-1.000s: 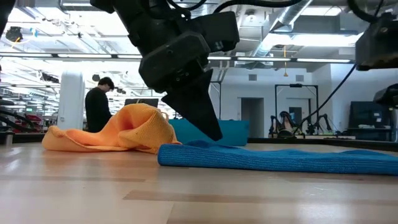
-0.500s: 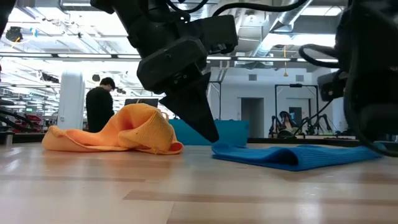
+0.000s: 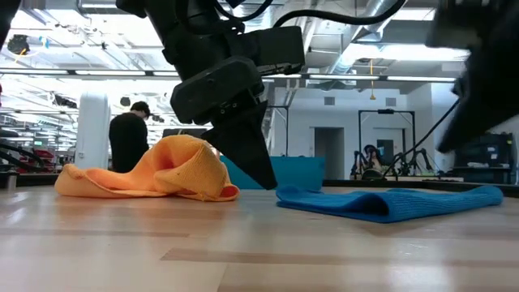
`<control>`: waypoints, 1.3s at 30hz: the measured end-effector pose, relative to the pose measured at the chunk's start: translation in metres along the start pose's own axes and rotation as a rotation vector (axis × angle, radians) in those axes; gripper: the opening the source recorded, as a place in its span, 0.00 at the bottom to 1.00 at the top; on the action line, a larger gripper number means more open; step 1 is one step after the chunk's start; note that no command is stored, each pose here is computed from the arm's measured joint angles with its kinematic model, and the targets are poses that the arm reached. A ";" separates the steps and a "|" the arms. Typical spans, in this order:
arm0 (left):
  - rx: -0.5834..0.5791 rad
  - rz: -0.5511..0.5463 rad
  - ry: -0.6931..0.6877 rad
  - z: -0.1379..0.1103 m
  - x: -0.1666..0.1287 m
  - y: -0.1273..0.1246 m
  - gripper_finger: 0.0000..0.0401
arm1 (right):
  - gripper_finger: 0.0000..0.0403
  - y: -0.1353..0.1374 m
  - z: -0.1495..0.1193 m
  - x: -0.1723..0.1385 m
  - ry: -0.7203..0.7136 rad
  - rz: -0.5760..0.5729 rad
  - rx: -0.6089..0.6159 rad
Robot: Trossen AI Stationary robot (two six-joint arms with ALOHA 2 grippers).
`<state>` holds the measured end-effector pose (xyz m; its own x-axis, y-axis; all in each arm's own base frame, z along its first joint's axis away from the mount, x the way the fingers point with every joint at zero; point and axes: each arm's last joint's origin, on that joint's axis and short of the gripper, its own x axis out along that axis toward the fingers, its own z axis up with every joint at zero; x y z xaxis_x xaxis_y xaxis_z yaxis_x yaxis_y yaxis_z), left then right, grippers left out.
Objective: Roll microfiber towels into tight, uniform cylinder then place into a basket
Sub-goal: Fold the blue microfiber towel
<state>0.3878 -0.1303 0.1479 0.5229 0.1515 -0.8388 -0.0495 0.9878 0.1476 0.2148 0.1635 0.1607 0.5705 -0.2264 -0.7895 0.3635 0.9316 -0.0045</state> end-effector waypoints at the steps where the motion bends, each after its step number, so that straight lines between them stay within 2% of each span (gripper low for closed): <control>1: -0.001 0.001 0.000 0.000 0.000 0.000 0.23 | 0.04 0.006 0.003 0.003 -0.030 0.043 -0.010; 5: -0.004 0.004 0.006 0.000 0.001 0.002 0.23 | 0.04 0.025 0.010 0.015 -0.117 0.164 -0.080; 9: -0.008 0.004 0.009 -0.001 0.001 0.002 0.23 | 0.05 0.033 0.015 0.031 -0.133 0.236 -0.099; 16: 0.031 0.005 0.010 -0.001 0.001 0.003 0.23 | 0.04 0.029 0.010 0.063 -0.085 0.181 -0.098; 20: 0.066 0.007 0.011 0.000 0.002 0.004 0.23 | 0.05 0.029 0.004 0.073 -0.008 0.210 -0.060; 26: 0.135 0.007 0.011 0.001 0.003 0.008 0.23 | 0.04 0.038 -0.005 0.068 0.034 0.270 -0.068; 30: 0.209 -0.018 0.012 0.002 0.005 0.012 0.23 | 0.05 0.046 -0.015 0.057 0.104 0.359 -0.107; 35: 0.209 -0.079 0.002 0.004 0.006 0.013 0.23 | 0.05 0.053 -0.026 0.040 0.149 0.419 -0.158; 39: 0.185 -0.118 -0.078 0.011 0.004 0.007 0.23 | 0.05 0.052 -0.026 0.025 0.150 0.451 -0.183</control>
<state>0.3992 -0.1233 0.1514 0.5800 0.0249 -0.8143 0.1692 0.9741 0.1503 0.2290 0.2139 0.1253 0.5241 0.2403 -0.8170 -0.0368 0.9648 0.2602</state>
